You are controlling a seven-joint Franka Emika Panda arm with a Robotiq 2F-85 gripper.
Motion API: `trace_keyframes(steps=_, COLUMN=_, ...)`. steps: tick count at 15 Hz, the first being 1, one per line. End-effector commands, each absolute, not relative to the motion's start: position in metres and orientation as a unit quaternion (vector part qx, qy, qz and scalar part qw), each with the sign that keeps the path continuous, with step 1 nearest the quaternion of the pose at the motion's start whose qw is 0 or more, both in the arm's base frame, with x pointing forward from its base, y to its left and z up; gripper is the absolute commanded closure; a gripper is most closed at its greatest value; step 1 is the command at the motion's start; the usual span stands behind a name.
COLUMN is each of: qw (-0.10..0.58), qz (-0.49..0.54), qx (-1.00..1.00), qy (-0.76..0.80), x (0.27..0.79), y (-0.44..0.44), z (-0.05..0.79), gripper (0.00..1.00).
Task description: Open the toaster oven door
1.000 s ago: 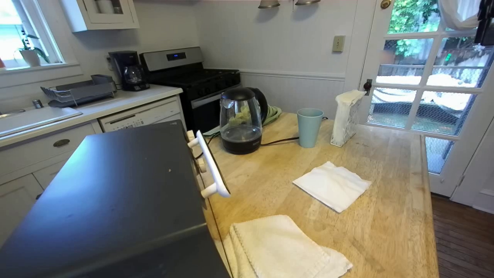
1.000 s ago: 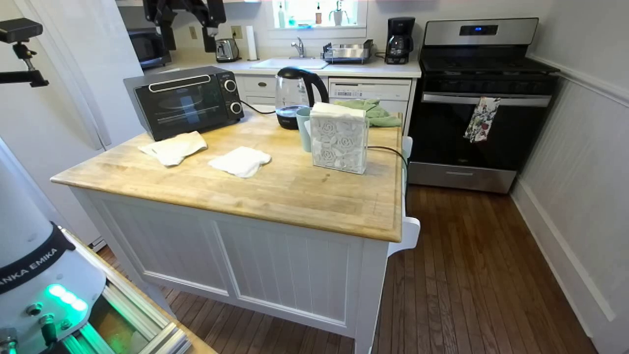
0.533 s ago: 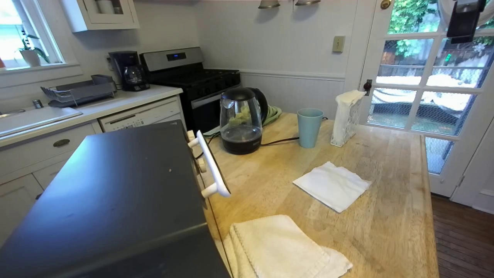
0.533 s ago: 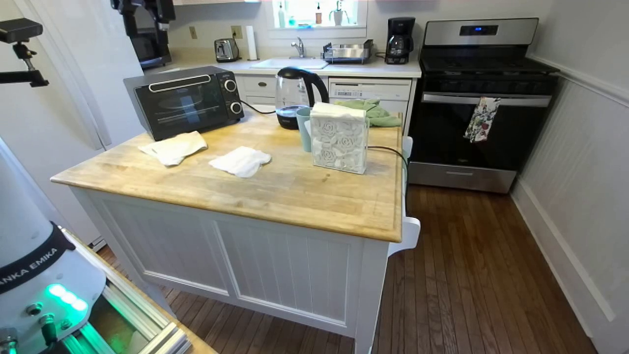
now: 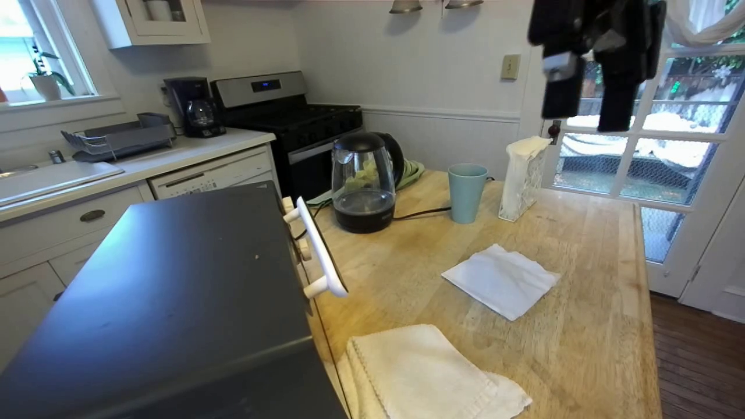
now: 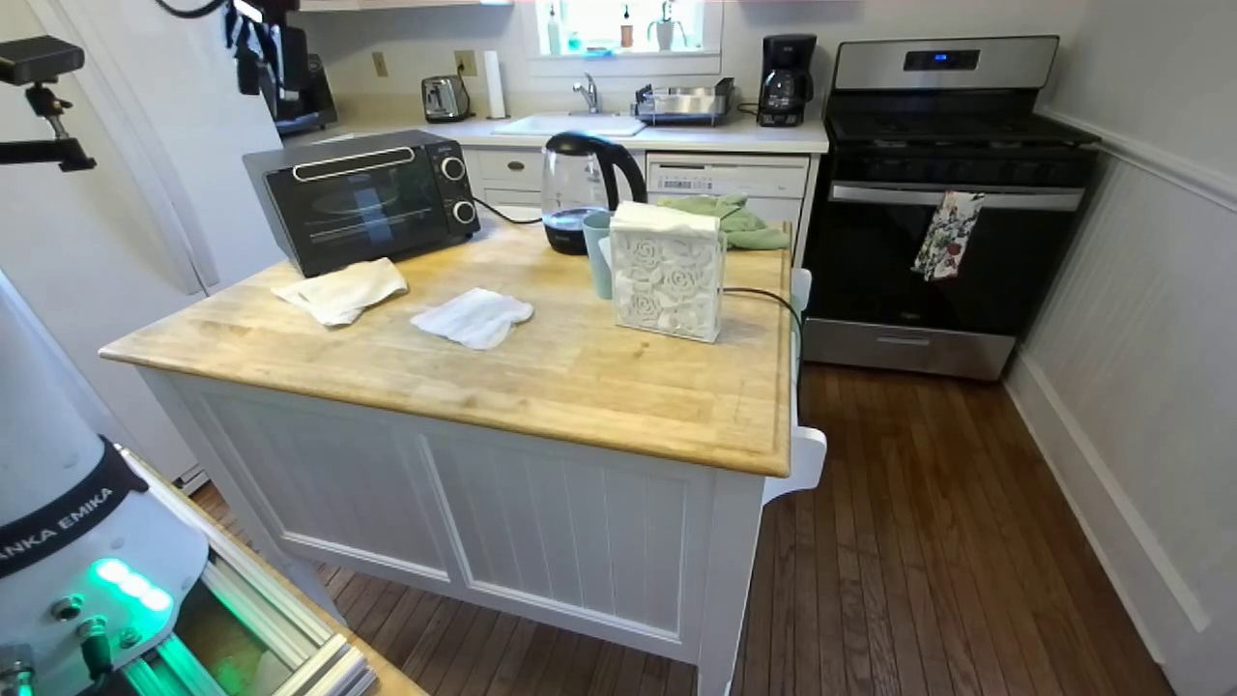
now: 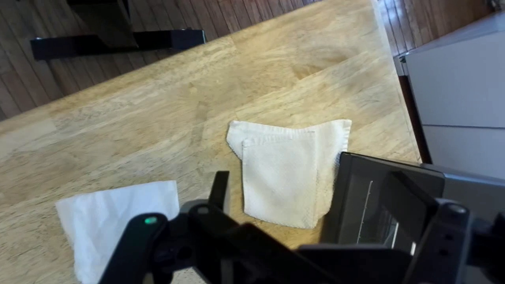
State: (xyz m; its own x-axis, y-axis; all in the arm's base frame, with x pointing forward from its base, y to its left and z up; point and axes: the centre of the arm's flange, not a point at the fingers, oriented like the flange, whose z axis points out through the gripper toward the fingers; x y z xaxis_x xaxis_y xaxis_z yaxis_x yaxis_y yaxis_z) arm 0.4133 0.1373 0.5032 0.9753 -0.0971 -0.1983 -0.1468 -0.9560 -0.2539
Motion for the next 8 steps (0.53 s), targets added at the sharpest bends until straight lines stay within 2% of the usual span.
trace_keyframes(steps=1, qw=0.166, qz=0.073, qx=-0.979, qy=0.093, x=0.452, y=0.181, z=0.482, gripper=0.0)
trace_keyframes(steps=3, qw=0.156, qz=0.049, qx=-0.984, qy=0.076, x=0.466, y=0.202, z=0.467, gripper=0.0)
trace_keyframes(steps=4, qw=0.151, qz=0.059, qx=-0.984, qy=0.073, x=0.443, y=0.179, z=0.476, gripper=0.0)
trace_keyframes(steps=8, qw=0.153, qz=0.055, qx=-0.984, qy=0.066, x=0.455, y=0.197, z=0.461, gripper=0.0)
